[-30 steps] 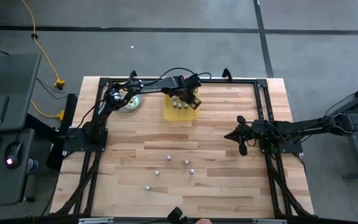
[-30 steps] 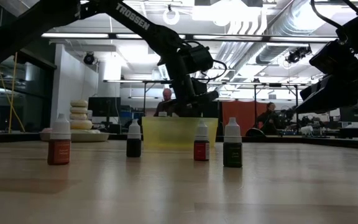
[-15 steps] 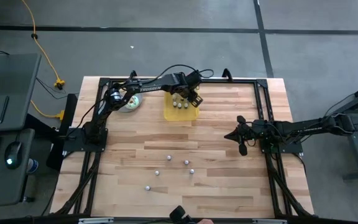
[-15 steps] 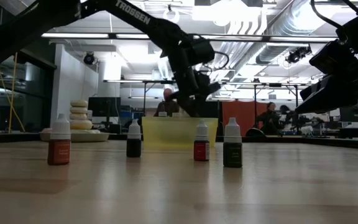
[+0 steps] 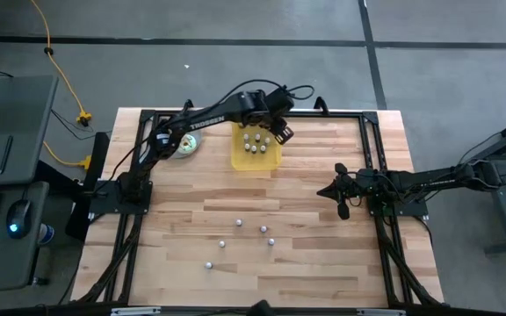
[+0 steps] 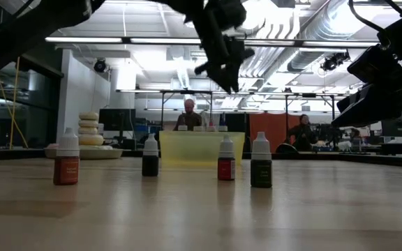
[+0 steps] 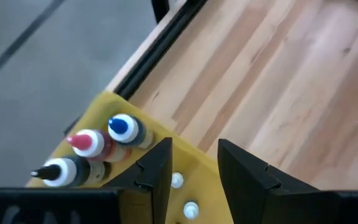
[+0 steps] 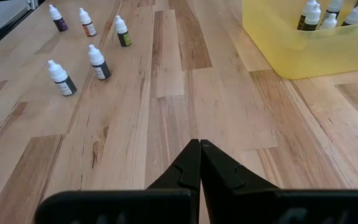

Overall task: Pick & Place food coloring
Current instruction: Put the small black food coloring bottle into the yellow bin

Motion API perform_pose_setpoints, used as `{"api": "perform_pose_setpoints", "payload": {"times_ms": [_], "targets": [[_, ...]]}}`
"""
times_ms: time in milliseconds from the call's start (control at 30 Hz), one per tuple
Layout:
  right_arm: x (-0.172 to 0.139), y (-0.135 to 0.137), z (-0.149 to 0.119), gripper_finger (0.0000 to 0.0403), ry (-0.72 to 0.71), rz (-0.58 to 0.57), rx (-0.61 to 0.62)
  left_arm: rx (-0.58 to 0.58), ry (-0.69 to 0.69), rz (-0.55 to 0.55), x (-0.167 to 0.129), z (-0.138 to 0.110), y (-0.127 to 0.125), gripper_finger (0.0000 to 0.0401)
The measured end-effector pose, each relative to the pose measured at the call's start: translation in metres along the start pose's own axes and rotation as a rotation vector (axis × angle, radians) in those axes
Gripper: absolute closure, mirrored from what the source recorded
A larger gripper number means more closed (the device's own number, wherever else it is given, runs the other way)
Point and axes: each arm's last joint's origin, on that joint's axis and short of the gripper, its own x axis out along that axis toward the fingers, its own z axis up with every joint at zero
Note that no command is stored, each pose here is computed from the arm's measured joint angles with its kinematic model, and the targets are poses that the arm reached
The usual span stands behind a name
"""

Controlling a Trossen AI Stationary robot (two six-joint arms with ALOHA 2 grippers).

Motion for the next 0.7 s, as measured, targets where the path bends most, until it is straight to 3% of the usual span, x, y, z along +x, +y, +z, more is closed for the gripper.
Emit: {"api": "perform_pose_setpoints", "payload": {"times_ms": [267, 700], "targets": [[0.000, 0.000, 0.000, 0.0402, 0.001, 0.000, 0.000, 0.081, -0.045, 0.013, -0.062, -0.003, -0.015, 0.0277], [0.000, 0.000, 0.000, 0.0402, 0.000, 0.000, 0.000, 0.235, -0.032, -0.096, -0.151, -0.032, -0.054, 0.0277]]}}
